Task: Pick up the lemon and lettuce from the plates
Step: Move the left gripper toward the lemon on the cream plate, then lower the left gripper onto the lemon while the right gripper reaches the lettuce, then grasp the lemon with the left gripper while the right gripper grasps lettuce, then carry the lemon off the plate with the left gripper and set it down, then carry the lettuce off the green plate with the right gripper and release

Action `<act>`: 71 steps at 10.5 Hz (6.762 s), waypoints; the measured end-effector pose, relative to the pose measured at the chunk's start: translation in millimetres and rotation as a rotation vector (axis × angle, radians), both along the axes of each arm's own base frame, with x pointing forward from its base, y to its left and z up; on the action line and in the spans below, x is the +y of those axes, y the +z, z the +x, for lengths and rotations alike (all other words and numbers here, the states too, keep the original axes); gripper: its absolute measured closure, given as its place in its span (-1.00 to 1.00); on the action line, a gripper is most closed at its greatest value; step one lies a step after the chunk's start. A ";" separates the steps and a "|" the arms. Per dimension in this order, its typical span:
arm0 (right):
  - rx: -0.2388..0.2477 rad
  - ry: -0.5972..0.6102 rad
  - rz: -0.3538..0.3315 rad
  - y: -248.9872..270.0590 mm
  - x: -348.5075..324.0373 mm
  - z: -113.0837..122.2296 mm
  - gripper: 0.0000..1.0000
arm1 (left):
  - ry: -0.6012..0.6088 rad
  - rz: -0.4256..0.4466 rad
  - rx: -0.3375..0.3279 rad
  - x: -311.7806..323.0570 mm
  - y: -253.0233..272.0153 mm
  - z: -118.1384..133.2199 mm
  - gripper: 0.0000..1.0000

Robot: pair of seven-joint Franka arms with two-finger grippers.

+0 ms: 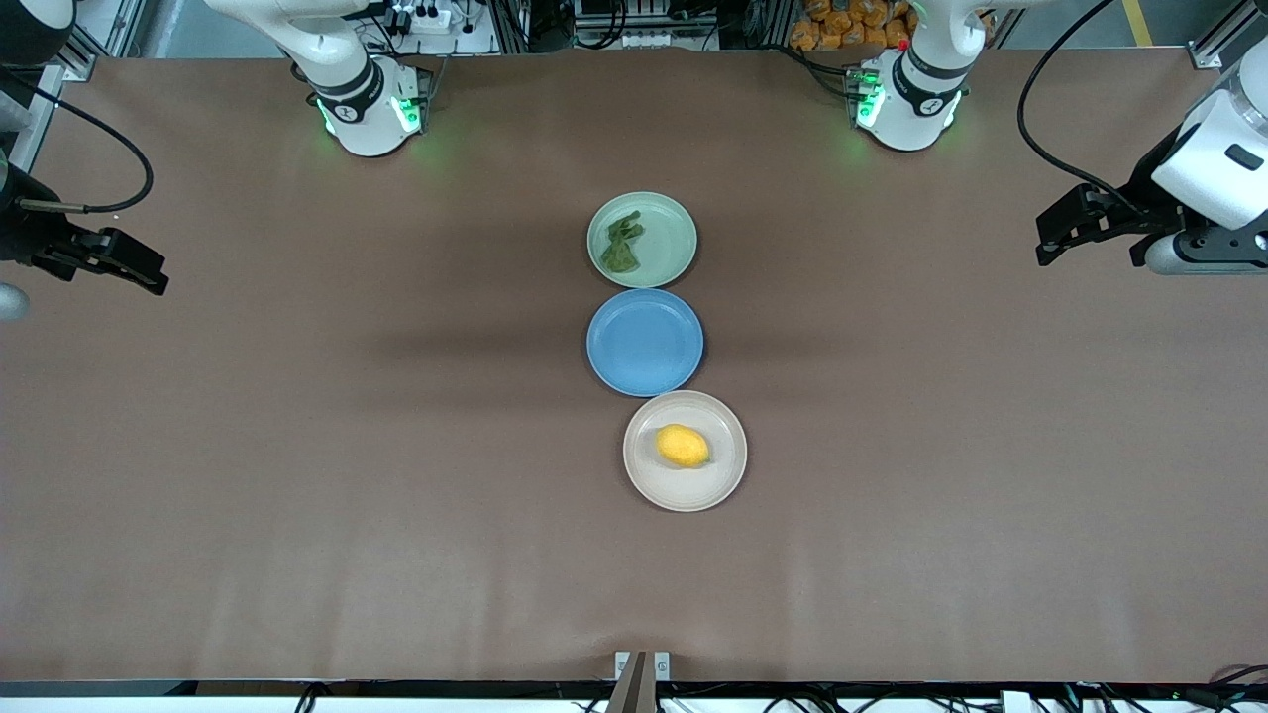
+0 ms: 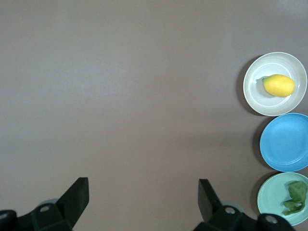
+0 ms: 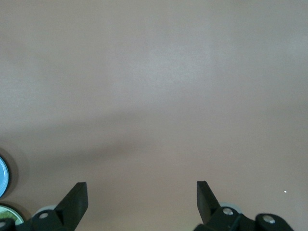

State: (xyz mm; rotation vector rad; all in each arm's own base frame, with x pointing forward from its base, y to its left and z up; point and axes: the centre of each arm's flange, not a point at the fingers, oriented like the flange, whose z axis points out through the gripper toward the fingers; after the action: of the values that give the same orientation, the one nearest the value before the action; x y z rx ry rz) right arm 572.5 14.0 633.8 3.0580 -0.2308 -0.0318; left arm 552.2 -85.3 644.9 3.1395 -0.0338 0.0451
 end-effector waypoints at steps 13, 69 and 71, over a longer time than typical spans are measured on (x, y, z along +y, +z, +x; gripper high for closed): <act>0.001 0.030 0.021 -1.2 41.6 -2.5 -1.00 | 0.063 -0.146 -0.008 -120.3 -99.4 49.8 -1.00; 0.205 0.243 0.014 -305.3 196.7 -12.3 0.96 | 0.068 0.024 0.023 27.8 -103.2 93.8 -1.00; 0.221 0.250 0.009 -310.0 148.3 1.8 0.96 | 0.068 0.031 -0.020 26.4 -52.9 69.2 -1.00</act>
State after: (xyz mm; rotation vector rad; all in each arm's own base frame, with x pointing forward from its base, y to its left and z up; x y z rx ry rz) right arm 574.2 162.3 323.8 3.0330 0.1649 -0.3538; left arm 621.4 -59.0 592.0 3.1707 0.0730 0.0771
